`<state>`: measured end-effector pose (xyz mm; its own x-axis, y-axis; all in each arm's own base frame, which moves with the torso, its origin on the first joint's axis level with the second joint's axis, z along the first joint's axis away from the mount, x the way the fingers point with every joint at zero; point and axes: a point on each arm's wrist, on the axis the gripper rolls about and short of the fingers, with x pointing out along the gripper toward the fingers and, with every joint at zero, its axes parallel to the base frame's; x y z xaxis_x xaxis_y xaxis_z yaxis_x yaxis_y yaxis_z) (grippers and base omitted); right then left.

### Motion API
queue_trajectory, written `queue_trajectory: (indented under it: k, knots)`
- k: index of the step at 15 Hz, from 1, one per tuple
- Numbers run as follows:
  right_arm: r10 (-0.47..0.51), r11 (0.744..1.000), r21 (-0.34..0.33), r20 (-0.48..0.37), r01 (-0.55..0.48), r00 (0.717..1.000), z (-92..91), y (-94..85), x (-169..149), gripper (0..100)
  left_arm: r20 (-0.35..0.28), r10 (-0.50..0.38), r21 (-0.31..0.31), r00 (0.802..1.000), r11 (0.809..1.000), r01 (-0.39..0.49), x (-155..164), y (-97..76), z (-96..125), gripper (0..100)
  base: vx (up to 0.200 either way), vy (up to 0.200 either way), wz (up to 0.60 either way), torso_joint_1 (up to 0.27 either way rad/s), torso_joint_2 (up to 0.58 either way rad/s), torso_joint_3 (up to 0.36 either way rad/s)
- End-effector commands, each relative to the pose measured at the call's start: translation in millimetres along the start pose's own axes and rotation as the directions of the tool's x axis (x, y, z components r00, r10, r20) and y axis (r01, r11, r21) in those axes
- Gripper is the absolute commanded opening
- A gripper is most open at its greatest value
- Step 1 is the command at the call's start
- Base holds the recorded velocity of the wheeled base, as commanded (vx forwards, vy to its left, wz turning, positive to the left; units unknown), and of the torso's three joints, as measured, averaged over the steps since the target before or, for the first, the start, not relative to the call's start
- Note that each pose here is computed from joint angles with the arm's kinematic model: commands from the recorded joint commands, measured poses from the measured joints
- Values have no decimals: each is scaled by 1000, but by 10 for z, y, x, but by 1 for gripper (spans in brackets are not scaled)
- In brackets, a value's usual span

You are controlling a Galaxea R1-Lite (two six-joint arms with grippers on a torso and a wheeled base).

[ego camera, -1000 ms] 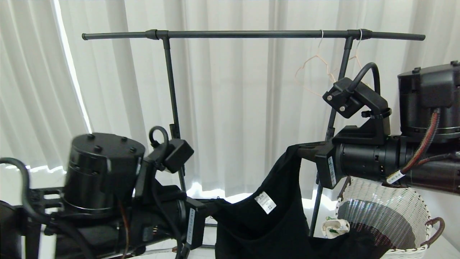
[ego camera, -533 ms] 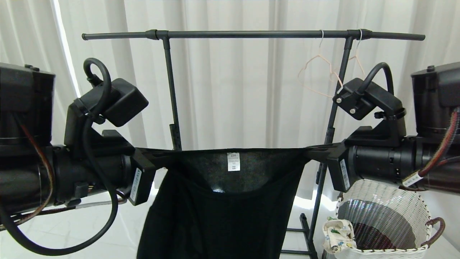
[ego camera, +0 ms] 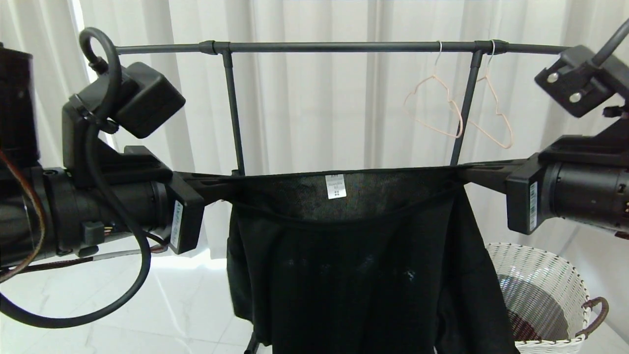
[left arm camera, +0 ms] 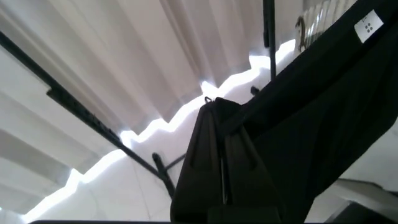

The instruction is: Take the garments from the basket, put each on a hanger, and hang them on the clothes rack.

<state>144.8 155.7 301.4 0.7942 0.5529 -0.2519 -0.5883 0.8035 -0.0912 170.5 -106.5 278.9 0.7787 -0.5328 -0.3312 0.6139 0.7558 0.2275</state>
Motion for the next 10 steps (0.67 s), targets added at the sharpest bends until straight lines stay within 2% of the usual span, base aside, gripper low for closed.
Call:
queue_trajectory:
  k: [1,2,3,5,7,10]
  knots:
    - [-11,1000,16,60,10,998,149,-39,-82,0,51,5,7,999,1000,-5,-55,13,132,0,0,0,0,0,0,0]
    - [-15,1000,18,74,13,997,192,-49,-92,0,74,8,7,997,1000,-9,-71,24,198,0,0,0,0,0,0,0]
    - [-32,999,7,112,31,993,297,-93,-125,0,127,22,8,992,1000,-23,-89,65,370,0,0,0,0,0,0,0]
    - [-57,998,-10,130,59,990,372,-162,-183,0,183,37,2,982,999,-38,-137,109,531,0,0,0,0,0,0,0]
    - [-80,997,-5,127,81,989,443,-240,-217,0,206,43,0,978,999,-44,-167,124,593,0,0,0,0,0,0,0]
    - [-62,998,-6,130,63,990,467,-247,-210,0,218,40,2,975,999,-41,-174,122,626,0,0,0,0,0,0,0]
